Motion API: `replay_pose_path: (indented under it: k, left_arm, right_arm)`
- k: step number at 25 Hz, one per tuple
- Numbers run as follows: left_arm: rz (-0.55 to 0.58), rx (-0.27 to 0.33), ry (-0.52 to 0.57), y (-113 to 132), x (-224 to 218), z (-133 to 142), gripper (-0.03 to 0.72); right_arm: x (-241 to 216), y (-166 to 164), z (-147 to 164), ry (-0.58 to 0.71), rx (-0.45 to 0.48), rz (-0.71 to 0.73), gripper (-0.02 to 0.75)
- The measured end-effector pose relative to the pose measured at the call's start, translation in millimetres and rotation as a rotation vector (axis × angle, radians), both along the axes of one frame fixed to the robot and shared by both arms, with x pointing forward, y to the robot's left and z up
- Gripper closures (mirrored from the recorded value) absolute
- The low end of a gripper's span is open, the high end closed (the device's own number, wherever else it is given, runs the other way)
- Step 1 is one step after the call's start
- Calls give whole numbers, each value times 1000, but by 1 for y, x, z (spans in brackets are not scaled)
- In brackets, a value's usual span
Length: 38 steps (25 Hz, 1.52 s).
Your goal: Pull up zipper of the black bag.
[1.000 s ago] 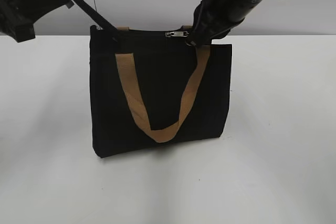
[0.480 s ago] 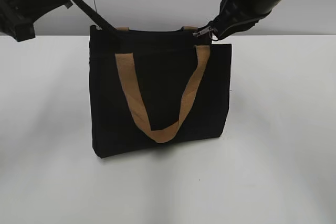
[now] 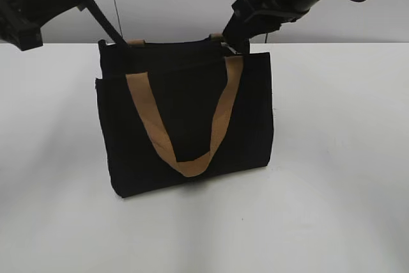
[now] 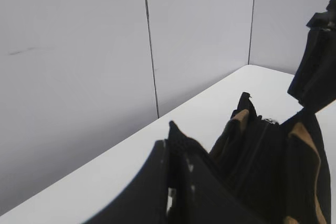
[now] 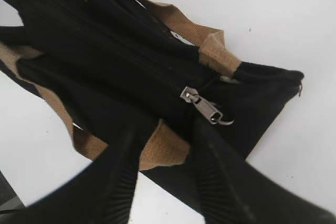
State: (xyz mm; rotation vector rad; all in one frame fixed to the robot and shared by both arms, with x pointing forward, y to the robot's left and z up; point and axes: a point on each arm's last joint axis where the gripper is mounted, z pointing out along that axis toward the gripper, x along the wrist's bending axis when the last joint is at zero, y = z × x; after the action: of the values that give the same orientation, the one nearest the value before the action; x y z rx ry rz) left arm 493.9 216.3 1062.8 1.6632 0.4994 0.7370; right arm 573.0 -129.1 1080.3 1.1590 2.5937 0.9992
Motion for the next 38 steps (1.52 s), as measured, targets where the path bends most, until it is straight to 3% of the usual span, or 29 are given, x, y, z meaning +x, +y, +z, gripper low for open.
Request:
replay_pose_path:
  k: [4, 6, 8, 12, 15, 25, 29, 32, 35, 38]
  left_arm:
    - [28, 17, 14, 2, 2, -2, 678]
    - [53, 26, 25, 4, 3, -3, 643]
    - [80, 19, 37, 6, 5, -4, 554]
    - [131, -10, 55, 9, 7, -3, 266]
    - [211, -11, 91, 15, 10, -4, 174]
    - [620, -20, 371, 47, 17, -27, 147]
    - [691, 1, 440, 53, 16, -35, 147]
    - [737, -30, 489, 56, 15, -37, 158]
    - [850, -77, 620, 63, 10, -46, 189]
    - [949, -85, 761, 68, 4, -54, 216]
  right_arm:
    - [-1, 2, 1, 9, 26, -3, 300]
    - [-1, 2, 1, 10, 28, -3, 246]
    - [-1, 2, 1, 10, 28, -3, 224]
    - [-1, 2, 1, 12, 28, -3, 213]
    - [0, 2, 1, 12, 28, -4, 211]
    - [0, 1, 1, 10, 24, -6, 211]
    - [0, 1, 1, 9, 22, -5, 211]
    - [1, -1, 0, 8, 12, -15, 211]
    - [5, -11, -1, 33, 10, -84, 211]
    - [10, -25, -1, 68, 19, -156, 211]
